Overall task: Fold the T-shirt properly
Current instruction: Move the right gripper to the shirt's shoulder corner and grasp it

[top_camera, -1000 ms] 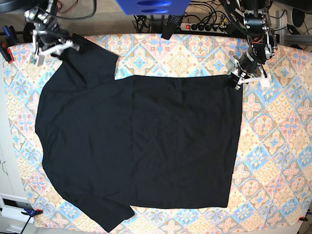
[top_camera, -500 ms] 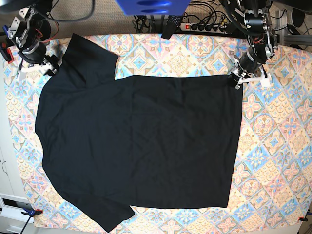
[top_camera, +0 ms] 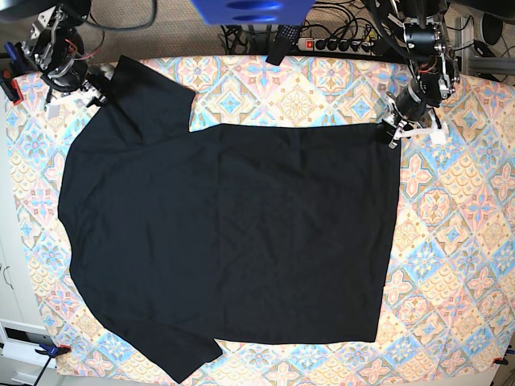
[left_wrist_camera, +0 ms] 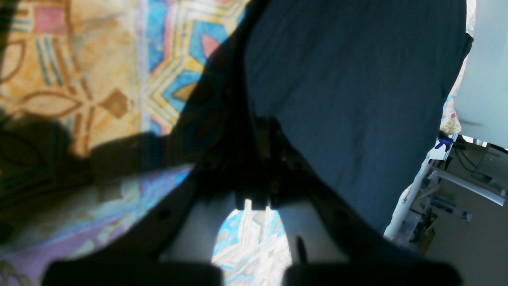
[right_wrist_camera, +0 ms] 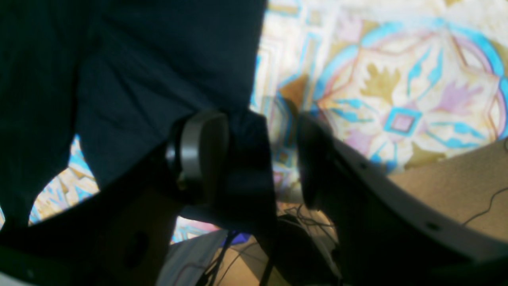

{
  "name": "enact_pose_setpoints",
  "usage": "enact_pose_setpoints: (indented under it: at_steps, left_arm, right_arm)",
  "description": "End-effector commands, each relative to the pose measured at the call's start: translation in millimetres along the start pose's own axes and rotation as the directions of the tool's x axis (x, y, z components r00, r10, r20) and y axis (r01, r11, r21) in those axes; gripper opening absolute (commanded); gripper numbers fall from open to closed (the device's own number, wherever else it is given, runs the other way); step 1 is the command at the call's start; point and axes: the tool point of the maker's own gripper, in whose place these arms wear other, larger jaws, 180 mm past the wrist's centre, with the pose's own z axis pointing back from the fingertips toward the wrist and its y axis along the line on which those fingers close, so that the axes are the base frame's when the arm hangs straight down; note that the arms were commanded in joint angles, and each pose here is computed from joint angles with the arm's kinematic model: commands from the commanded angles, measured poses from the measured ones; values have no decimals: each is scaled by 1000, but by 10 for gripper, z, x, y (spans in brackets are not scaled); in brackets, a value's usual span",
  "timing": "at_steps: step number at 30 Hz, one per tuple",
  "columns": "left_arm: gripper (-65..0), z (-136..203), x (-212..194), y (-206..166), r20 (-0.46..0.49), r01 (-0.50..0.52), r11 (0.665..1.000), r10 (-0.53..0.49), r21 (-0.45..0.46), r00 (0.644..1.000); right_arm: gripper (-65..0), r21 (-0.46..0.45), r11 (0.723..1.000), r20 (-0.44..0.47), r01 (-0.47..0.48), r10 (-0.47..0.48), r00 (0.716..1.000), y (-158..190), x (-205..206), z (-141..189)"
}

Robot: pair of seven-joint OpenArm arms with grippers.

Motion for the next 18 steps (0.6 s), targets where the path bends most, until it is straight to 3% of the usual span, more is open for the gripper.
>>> enact_pose_setpoints:
  at_steps: [1, 6, 10, 18]
  left_arm:
    - [-650, 12, 2, -18, -9, 8, 1000, -8, -2, 1000]
    - [-650, 12, 2, -18, -9, 8, 1000, -8, -2, 1000]
    - [-650, 15, -2, -12, -10, 8, 1000, -8, -1, 1000]
    - [-650, 27, 15, 7, -7, 10, 1000, -10, 4, 1000]
  right_arm:
    - [-336, 14, 1000, 24, -20, 19, 1000, 37, 92, 32]
    - [-338, 54, 996, -23, -65, 66, 998, 233, -53, -72]
    - [-338, 113, 989, 1, -94, 94, 996, 532, 81, -172]
    - [-340, 123, 988, -20, -88, 92, 996, 564, 31, -237]
